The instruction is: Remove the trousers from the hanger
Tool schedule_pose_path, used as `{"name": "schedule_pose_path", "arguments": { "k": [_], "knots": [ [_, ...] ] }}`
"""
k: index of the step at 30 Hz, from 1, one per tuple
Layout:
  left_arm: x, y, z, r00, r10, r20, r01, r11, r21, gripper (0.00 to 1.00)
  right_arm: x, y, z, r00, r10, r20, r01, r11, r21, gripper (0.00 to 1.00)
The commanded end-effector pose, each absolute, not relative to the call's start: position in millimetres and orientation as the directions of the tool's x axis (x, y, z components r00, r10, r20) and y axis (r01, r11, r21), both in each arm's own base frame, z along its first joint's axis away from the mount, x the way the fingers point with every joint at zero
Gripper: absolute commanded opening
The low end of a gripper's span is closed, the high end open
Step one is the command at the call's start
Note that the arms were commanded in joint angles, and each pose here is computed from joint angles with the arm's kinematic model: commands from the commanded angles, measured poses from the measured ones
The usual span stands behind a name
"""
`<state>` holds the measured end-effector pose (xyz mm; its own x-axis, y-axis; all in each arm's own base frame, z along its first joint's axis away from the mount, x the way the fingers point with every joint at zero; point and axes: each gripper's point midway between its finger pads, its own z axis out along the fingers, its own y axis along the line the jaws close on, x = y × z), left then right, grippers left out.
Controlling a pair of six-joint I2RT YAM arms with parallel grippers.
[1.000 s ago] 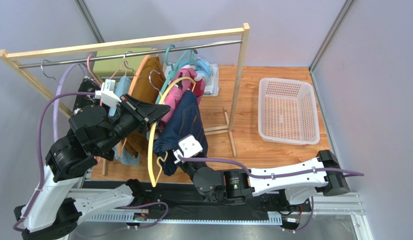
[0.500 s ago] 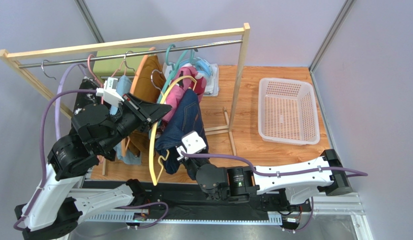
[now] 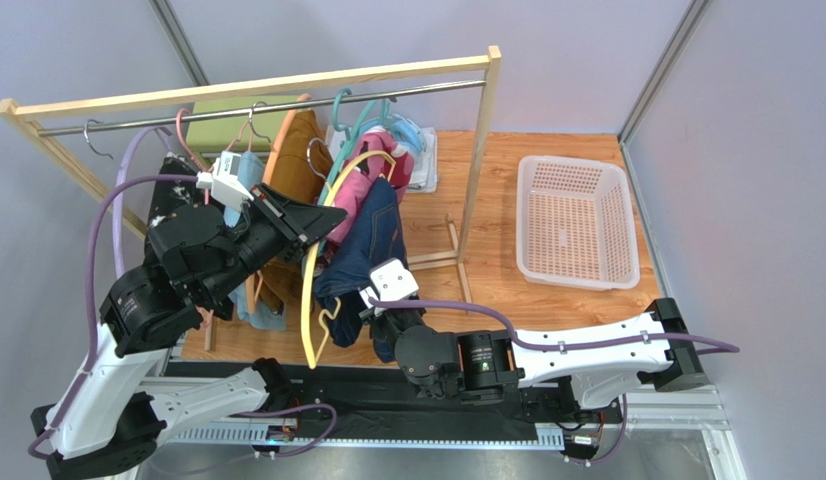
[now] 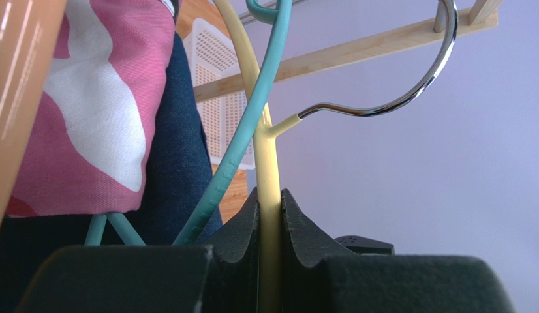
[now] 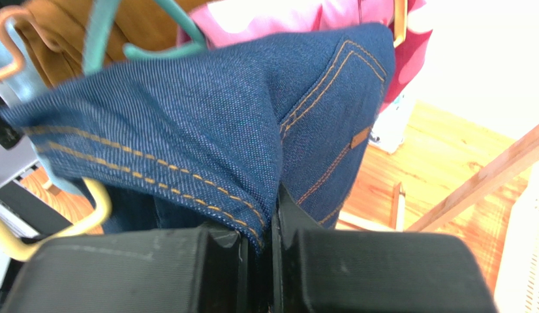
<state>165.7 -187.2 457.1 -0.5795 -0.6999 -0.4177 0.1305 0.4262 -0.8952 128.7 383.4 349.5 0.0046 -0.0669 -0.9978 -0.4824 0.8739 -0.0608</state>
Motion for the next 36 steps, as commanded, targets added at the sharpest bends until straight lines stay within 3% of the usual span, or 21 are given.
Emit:
{"name": "schedule_pose_path", "arguments": {
  "k": [1, 9, 21, 29, 34, 36],
  "knots": [
    [164, -172, 498, -0.506, -0.741, -0.442, 0.215, 0.388, -0.896, 0.00, 134, 362, 353, -0.047, 0.025, -0.999, -0.436, 0.899, 0.043, 0.07],
    [165, -182, 506, -0.526, -0.728, -0.440, 0.225, 0.379, -0.897, 0.00, 132, 372, 351, -0.061, -0.016, -0.998, -0.436, 0.900, 0.012, 0.39],
    [166, -189, 500, -0.551, -0.713, -0.433, 0.216, 0.379, -0.900, 0.00, 138, 400, 367, -0.039, -0.041, -0.998, -0.445, 0.895, -0.019, 0.60],
    [162, -189, 501, -0.563, -0.707, -0.429, 0.223, 0.370, -0.902, 0.00, 154, 397, 368, -0.045, -0.030, -0.999, -0.422, 0.906, -0.008, 0.45],
    [163, -190, 497, -0.565, -0.702, -0.433, 0.219, 0.378, -0.899, 0.00, 161, 395, 373, -0.037, -0.035, -0.999, -0.391, 0.920, -0.018, 0.04],
    [162, -188, 497, -0.561, -0.704, -0.435, 0.221, 0.379, -0.898, 0.00, 162, 392, 376, -0.035, -0.032, -0.999, -0.373, 0.928, -0.017, 0.00]
  ]
}}
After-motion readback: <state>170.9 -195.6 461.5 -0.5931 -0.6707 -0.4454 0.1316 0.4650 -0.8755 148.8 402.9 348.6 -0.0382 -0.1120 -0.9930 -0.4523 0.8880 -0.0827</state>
